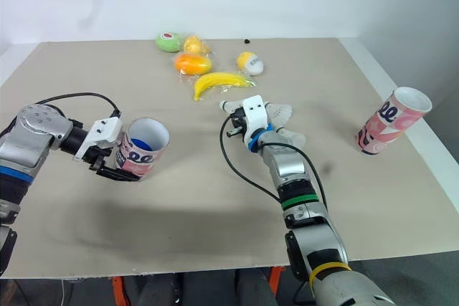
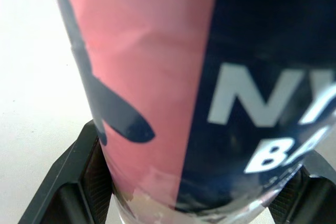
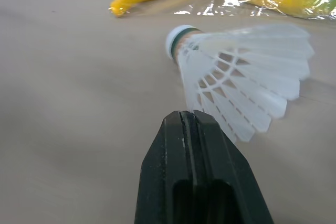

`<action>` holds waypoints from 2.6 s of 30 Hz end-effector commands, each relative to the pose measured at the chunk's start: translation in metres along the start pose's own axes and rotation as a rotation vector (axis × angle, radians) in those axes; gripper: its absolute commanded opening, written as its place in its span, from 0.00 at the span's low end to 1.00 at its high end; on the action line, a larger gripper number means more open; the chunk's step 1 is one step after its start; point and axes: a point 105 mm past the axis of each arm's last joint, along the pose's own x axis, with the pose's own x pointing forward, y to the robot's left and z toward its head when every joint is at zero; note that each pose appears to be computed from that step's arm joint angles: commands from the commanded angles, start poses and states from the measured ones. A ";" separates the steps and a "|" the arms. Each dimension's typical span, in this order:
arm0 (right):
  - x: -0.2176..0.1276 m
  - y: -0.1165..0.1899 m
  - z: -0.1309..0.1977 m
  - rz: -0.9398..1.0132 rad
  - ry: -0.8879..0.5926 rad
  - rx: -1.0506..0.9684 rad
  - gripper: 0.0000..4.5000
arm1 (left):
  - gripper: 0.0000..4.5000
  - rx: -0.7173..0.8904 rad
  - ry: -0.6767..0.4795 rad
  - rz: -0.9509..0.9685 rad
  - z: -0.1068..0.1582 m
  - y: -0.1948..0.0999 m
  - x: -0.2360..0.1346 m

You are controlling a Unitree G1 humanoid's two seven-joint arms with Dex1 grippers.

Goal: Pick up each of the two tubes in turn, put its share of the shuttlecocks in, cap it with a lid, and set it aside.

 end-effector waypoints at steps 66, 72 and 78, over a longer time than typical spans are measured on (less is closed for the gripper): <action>-0.188 -0.035 -0.001 -0.007 -0.007 -0.153 0.67 | 0.75 -0.025 -0.001 -0.167 -0.006 0.002 0.052; -0.182 -0.046 -0.018 -0.057 0.031 -0.114 0.67 | 0.75 -0.027 -0.001 -0.170 -0.008 0.000 0.052; -0.164 -0.063 -0.032 -0.086 0.083 -0.086 0.67 | 0.75 -0.028 0.001 -0.170 -0.008 -0.001 0.052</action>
